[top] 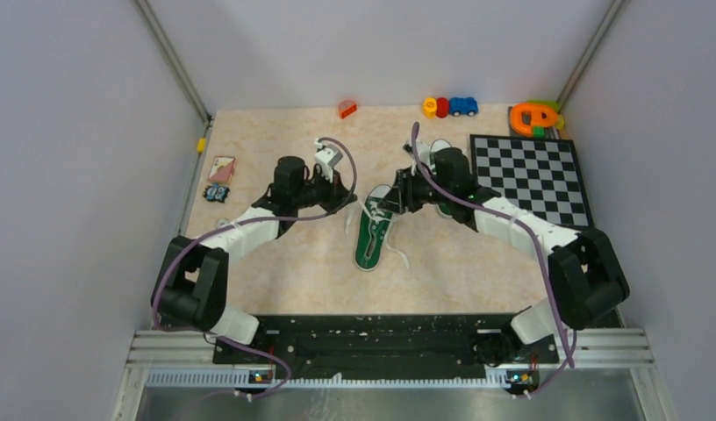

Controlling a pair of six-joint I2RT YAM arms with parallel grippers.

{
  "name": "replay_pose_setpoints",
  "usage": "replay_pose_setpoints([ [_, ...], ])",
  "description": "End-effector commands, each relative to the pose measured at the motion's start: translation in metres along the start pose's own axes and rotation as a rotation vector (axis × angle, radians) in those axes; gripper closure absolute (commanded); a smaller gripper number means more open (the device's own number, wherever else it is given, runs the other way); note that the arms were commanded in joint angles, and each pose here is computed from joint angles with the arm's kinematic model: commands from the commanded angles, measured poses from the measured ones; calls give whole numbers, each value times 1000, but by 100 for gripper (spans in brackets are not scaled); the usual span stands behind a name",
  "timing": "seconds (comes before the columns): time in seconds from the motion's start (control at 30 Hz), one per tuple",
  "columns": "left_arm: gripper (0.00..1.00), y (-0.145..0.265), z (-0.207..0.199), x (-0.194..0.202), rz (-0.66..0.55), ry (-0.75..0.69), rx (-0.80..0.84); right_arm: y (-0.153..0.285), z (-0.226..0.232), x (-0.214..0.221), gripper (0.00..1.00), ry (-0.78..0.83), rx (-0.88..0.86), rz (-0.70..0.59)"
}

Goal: Tie the shoes
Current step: Wrap the shoelace around the shoelace.

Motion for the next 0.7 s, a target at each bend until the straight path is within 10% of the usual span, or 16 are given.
replay_pose_setpoints([
  [0.0,100,-1,-7,-22,-119,49,45,-12,14,-27,55,162,-83,-127],
  [0.37,100,-7,-16,-29,-146,278,110,-36,11,-20,38,293,-15,-176],
  [0.67,100,-8,-16,-25,-126,323,108,-57,13,-18,47,302,8,-184],
])
Point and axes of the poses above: each gripper's point midway between its finger pads, its own y axis back along the fingers, its own z axis along the line the jaws close on, x = y × z, the point moved 8 cm from there along y, back along the fingers, and after that the axes turned 7 degrees about -y, right-handed, at the moved point
